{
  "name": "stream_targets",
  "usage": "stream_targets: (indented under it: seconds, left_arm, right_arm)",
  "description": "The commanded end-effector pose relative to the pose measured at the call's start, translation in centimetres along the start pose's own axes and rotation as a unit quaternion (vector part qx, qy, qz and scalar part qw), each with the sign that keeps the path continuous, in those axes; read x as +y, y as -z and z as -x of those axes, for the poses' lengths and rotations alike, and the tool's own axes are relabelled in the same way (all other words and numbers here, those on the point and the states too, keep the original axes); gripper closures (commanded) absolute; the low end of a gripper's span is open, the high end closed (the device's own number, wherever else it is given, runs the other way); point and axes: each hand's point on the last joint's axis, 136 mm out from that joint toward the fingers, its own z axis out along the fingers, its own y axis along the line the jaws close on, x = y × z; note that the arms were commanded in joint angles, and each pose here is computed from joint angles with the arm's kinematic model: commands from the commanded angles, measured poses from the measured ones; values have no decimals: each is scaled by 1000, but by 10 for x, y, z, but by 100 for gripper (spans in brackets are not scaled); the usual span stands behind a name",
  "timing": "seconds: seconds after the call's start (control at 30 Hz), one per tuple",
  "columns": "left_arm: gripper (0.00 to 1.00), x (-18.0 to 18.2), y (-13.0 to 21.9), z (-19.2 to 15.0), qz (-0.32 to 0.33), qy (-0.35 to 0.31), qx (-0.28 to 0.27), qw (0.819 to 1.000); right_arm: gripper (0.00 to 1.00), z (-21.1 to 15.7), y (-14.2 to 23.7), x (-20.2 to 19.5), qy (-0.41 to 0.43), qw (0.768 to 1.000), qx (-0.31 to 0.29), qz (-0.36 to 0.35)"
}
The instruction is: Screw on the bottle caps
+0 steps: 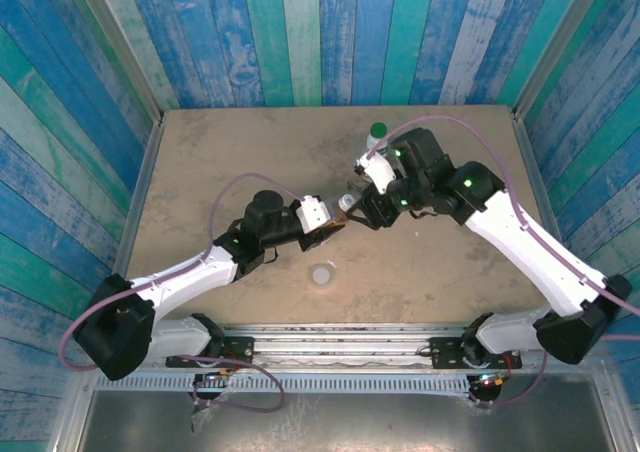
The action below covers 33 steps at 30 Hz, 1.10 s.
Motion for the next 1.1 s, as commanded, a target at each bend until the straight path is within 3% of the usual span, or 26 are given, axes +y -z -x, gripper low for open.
stream_targets:
  seconds: [0.0,0.1,0.23,1.07]
  left_arm:
    - [52,-12,5,6,-33,-13,-13,999]
    - [52,-19,8,8,-49,-17,-21,998]
    - [52,-24,13,14,-60,-22,-33,997]
    - [51,-30,16,20,-79,-25,-46,996]
  right_arm:
    - [32,-1,17,14,224,974,-28,15]
    - [33,-2,25,23,316,947,-38,44]
    - [39,-3,32,28,335,937,-16,97]
    - [66,-7,-11,23,289,941,37,175]
